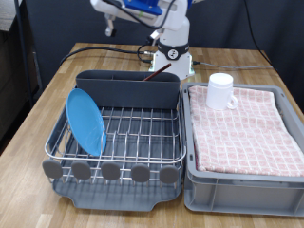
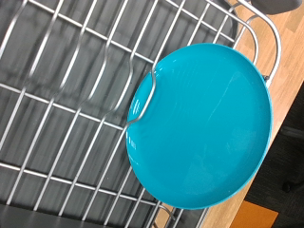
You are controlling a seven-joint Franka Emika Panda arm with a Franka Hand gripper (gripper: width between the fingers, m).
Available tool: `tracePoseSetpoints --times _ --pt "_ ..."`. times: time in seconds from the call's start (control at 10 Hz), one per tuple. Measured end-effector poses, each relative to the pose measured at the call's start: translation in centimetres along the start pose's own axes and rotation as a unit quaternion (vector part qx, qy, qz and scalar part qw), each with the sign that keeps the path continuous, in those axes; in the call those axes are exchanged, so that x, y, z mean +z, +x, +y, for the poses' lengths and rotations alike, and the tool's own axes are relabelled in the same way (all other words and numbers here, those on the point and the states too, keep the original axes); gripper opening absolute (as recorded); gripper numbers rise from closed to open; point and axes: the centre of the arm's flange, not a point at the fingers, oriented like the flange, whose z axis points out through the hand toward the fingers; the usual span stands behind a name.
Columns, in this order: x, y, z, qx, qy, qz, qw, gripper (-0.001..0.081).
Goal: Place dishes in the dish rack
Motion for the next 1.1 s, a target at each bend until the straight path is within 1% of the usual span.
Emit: tracePoseSetpoints --times 0.1,0.2,0.3,0.4,0.5,0.6,0.7,0.8,0.9,1.0,1.1 --pt "0.2 -0.1 0.1 0.003 0.000 -0.007 1.0000 0.0802" --pt "0.3 -0.3 0.0 0.012 0.010 -0.022 0.9996 0.0802" --pt "0.2 -0.6 -0.5 0.023 0.025 -0.043 0.9985 0.0802" --pt "-0.3 -1.2 -1.6 0.030 0.045 -0.064 0.9965 0.0802" --pt "-1.1 -1.7 -3.3 0.032 0.070 -0.073 0.9944 0.0802" --pt "-2.0 -2.3 -5.1 0.028 0.103 -0.080 0.9910 0.0802" --pt "-2.9 -2.9 -6.7 0.026 0.129 -0.089 0.9874 0.0802" --pt "-3.7 -3.5 -8.3 0.026 0.145 -0.096 0.9844 0.0802" --pt "-4.4 -4.3 -9.9 0.032 0.153 -0.106 0.9820 0.0802" --pt "-5.1 -5.3 -11.4 0.029 0.152 -0.119 0.9807 0.0802" --pt "-5.7 -6.4 -12.9 0.023 0.141 -0.132 0.9808 0.0802"
